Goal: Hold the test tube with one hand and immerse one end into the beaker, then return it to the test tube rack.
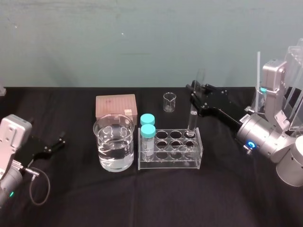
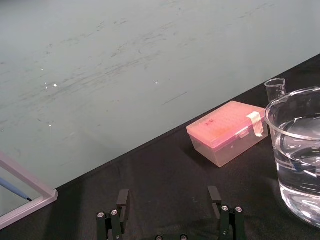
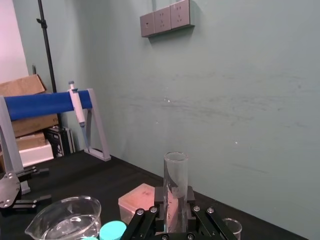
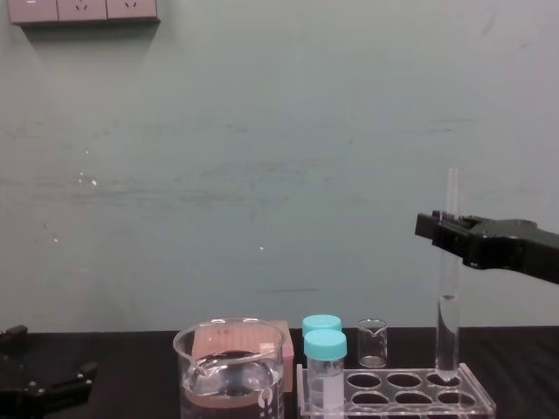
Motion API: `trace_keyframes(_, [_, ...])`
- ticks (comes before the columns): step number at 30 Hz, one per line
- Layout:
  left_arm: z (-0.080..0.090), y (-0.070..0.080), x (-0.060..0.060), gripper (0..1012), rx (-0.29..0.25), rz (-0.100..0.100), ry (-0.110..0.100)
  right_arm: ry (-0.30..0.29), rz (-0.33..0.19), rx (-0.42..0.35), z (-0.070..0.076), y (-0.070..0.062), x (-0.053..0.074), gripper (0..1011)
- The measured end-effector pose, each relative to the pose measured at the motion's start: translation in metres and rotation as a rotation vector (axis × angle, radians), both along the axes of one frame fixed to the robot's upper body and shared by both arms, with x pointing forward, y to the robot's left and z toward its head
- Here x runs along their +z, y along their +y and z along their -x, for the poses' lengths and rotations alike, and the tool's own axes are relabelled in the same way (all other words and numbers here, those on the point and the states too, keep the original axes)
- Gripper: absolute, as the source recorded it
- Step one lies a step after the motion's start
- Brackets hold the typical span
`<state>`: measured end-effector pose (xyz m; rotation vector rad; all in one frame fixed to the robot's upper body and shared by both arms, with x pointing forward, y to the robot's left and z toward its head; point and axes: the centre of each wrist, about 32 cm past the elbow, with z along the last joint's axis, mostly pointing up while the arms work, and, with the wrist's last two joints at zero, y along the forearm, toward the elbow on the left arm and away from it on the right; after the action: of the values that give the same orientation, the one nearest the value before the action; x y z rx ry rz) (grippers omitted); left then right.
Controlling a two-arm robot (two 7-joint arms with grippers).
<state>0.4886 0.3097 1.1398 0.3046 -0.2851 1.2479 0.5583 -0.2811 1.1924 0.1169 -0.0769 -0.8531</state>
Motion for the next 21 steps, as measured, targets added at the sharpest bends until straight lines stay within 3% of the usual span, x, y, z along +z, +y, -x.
trace_keyframes(21, [0.0,0.0,0.0,1000,0.0,0.0,0.0,-0.006,0.002,0.006,-0.003,0.0,-0.014,225])
